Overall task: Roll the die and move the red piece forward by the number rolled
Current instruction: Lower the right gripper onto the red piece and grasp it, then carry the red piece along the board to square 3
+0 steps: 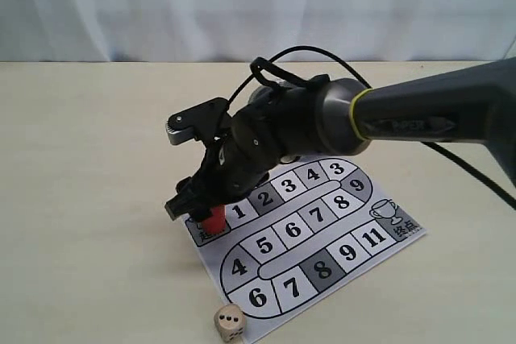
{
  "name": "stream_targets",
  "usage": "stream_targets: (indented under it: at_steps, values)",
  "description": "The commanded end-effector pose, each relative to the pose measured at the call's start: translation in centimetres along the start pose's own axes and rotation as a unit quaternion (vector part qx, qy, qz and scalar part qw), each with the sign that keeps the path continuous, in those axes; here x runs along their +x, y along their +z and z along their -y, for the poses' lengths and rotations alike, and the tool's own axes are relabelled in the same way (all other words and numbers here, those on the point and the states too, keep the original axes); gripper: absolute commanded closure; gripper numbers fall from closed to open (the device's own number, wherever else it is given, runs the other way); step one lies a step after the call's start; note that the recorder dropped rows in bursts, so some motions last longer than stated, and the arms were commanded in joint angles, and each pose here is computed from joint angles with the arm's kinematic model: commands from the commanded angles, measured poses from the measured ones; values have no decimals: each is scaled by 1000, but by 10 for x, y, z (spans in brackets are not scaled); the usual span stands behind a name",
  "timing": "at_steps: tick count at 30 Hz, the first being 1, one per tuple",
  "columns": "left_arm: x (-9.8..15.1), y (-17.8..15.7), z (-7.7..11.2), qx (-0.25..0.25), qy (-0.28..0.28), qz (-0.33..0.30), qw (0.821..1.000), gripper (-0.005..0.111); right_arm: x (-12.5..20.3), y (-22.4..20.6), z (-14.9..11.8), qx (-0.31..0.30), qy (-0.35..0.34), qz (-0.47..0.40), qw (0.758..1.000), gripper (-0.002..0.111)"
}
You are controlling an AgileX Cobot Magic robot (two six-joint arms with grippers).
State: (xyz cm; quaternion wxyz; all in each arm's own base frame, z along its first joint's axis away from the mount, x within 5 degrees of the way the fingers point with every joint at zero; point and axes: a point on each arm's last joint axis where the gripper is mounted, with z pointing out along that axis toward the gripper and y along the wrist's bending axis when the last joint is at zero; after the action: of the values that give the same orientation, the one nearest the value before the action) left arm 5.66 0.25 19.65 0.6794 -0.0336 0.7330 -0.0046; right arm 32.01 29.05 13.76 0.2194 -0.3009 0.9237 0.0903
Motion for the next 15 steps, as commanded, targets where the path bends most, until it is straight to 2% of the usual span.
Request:
stream_targets:
  at_steps: [1, 4, 8, 9, 12, 15]
  values:
    - [-4, -1, 1, 5, -2, 10, 1000, 107, -1, 6, 2, 0, -3, 5, 1000, 37]
    - [-4, -1, 1, 5, -2, 10, 1000, 107, 0, 7, 2, 0, -3, 3, 1000, 45]
    - [-4, -1, 1, 5, -2, 10, 1000, 107, 1, 7, 2, 1, -3, -1, 1000, 71]
    - [-4, -1, 1, 5, -2, 10, 1000, 107, 1, 7, 2, 1, -3, -4, 1000, 83]
    - [-4, -1, 1, 5, -2, 10, 1000, 107, 2, 7, 2, 2, -8, -9, 1000, 101]
    - [-4, -1, 1, 5, -2, 10, 1000, 107, 2, 5, 3, 4, -14, -10, 1000, 104]
